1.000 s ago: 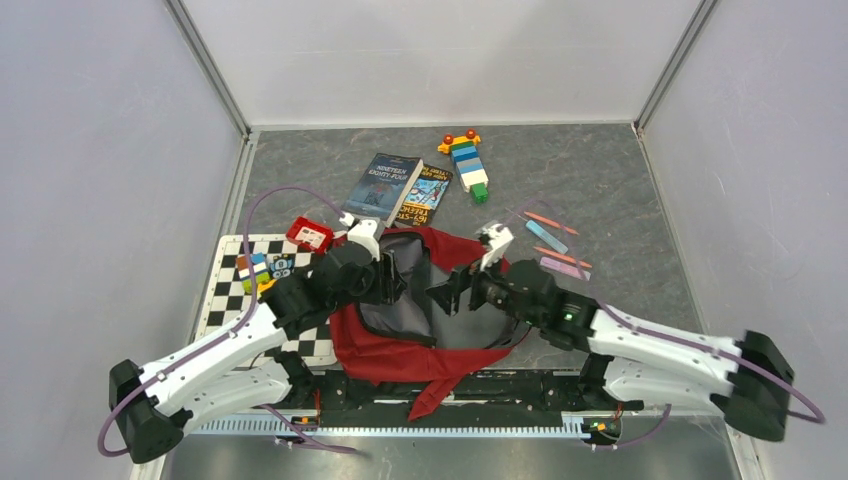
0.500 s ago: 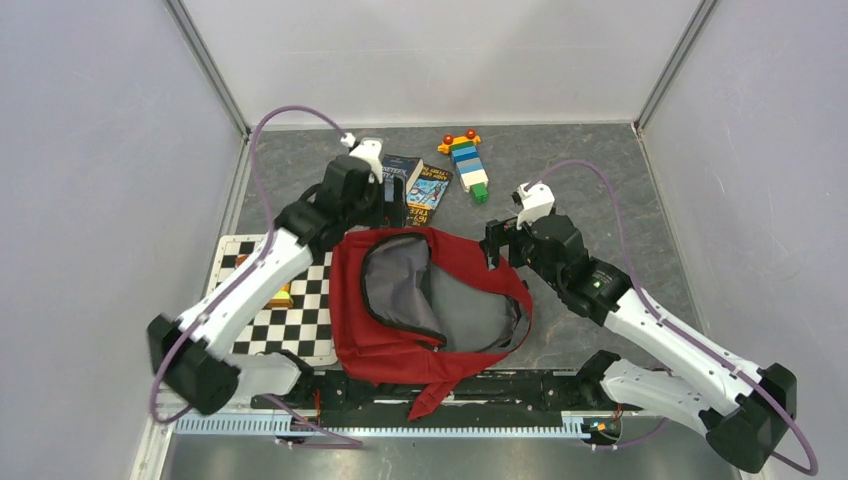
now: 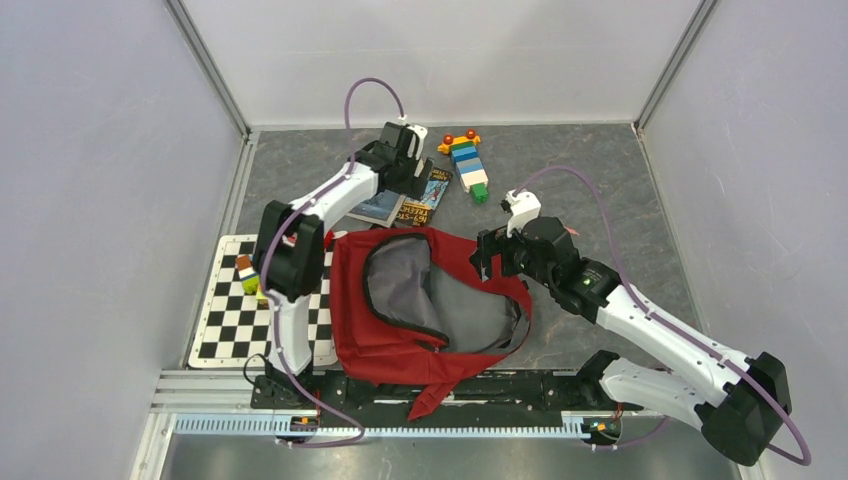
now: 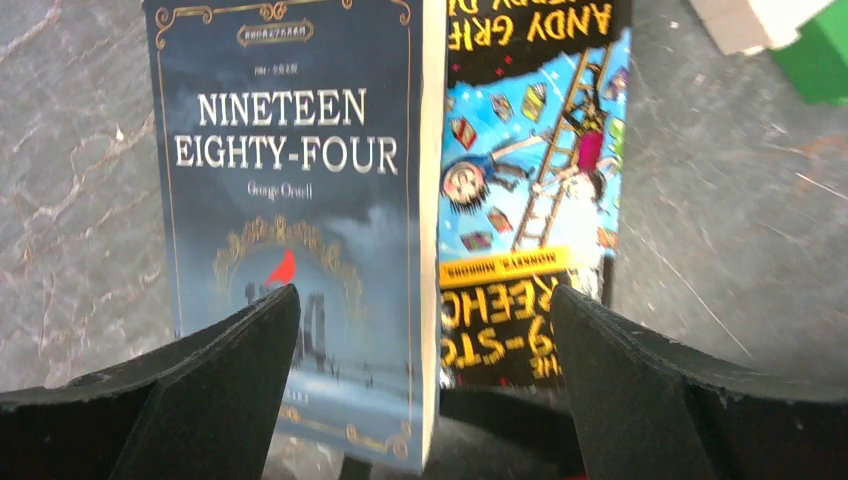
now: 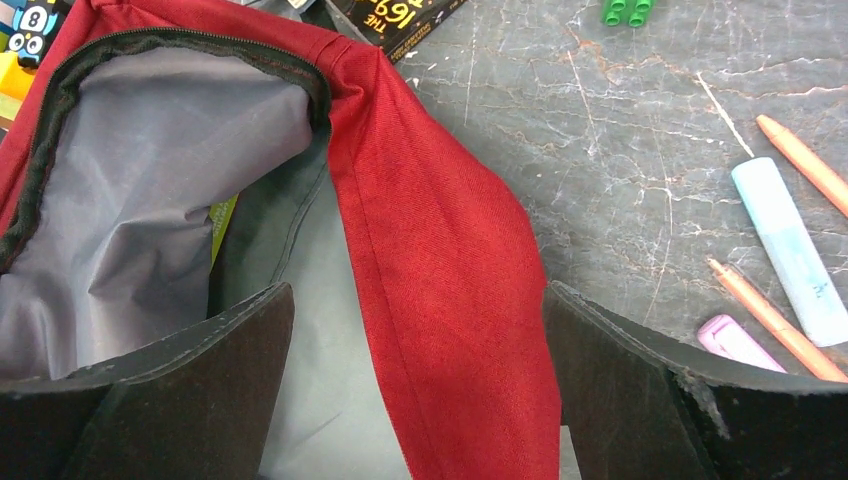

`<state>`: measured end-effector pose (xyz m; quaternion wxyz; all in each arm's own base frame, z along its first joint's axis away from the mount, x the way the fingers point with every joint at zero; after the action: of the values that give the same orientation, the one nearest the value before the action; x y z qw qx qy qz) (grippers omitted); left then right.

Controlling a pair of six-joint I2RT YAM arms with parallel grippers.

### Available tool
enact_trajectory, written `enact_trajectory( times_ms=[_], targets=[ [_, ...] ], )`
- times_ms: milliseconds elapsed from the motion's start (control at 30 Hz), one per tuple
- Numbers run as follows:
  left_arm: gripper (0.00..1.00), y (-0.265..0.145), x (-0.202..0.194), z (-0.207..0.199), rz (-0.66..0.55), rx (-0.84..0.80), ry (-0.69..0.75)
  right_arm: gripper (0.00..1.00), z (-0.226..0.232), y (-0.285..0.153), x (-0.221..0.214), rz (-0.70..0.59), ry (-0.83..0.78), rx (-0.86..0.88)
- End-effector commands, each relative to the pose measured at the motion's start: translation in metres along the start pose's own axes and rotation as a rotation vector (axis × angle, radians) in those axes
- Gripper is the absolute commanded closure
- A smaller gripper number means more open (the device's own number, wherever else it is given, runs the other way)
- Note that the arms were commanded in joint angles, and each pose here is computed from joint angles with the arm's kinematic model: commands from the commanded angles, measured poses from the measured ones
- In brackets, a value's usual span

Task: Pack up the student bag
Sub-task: Pick up the book from the center of the board.

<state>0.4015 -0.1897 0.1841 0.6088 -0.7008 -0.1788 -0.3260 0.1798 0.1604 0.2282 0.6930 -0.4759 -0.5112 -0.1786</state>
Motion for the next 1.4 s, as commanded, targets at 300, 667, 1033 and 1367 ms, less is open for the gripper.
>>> enact_trajectory(
  times_ms=[300,667,1033,1367],
  targets=[
    [0.0,0.074,0.01,0.008,0.038,0.129,0.166,0.02,-0.001,-0.003,0.0,-0.035,0.023,0.009],
    [0.51,0.086,0.0,0.015,0.116,0.151,0.132,0.05,-0.002,-0.005,-0.003,-0.044,0.042,0.001],
    [0.98,0.045,0.014,0.013,-0.035,0.095,0.059,0.05,-0.004,-0.008,-0.007,-0.053,0.066,-0.017],
    [0.98,-0.062,0.044,0.014,-0.372,0.03,-0.11,0.05,-0.007,-0.014,-0.009,-0.074,0.086,-0.051]
  ],
)
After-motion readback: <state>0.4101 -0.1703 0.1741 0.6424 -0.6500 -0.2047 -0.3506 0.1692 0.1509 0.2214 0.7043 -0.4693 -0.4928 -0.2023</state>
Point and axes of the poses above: each gripper's point midway between its finger pads, its own y axis out along the fingers, its own z axis along the line the jaws close on, x = y × z, the point moved 10 cm from there along -y, back along the fingers, and after that the axes turned 11 degrees about -y, right-handed, at the moved point
